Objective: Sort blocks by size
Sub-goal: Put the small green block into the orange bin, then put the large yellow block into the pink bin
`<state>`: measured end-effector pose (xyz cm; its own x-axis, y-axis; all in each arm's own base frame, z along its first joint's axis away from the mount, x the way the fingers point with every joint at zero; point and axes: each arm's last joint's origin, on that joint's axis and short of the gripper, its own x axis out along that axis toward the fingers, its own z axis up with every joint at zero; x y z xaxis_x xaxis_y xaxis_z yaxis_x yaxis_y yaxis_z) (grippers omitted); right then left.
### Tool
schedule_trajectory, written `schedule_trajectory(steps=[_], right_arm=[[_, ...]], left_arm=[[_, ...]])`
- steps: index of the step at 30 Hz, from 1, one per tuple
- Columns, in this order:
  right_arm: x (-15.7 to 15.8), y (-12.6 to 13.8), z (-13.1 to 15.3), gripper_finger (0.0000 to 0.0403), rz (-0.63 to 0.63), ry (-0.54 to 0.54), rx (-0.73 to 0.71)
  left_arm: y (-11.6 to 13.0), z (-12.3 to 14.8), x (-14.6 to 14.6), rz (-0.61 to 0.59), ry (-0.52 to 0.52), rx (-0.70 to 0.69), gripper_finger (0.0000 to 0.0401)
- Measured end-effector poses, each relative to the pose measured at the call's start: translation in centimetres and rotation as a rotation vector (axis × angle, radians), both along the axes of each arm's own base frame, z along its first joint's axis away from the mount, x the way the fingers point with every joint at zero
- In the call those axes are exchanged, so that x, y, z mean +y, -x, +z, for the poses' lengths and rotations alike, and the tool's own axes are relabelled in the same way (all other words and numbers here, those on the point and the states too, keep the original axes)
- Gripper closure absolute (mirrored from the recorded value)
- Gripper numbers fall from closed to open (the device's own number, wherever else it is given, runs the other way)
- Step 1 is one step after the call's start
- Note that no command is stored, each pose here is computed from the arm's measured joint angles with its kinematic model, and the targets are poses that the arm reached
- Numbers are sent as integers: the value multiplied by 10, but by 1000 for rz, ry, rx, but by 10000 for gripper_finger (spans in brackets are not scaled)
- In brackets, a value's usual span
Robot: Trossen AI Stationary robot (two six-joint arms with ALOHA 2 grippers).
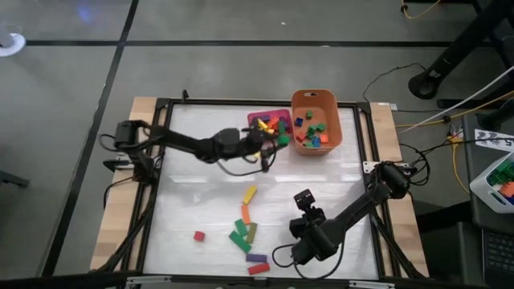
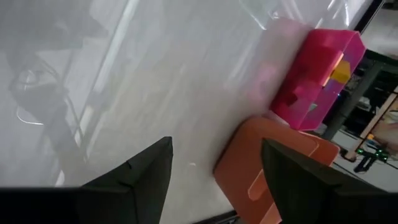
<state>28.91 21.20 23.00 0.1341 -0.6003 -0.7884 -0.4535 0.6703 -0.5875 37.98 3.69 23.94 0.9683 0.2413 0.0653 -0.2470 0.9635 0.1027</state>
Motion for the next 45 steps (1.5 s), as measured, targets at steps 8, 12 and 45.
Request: schedule_trajectory(steps=[8,12,45], right_arm=[[-2,0,-4,160,-4,5,4],[0,-1,-5,160,-4,-12,-13],[-55,-111,-8,160,576,-392,-170]], left_arm=[[-62,-15,57,86,-2,-3,272],[-82,-29,77,116,52,-11,239],[140,30,-35,-179,322,553,198]])
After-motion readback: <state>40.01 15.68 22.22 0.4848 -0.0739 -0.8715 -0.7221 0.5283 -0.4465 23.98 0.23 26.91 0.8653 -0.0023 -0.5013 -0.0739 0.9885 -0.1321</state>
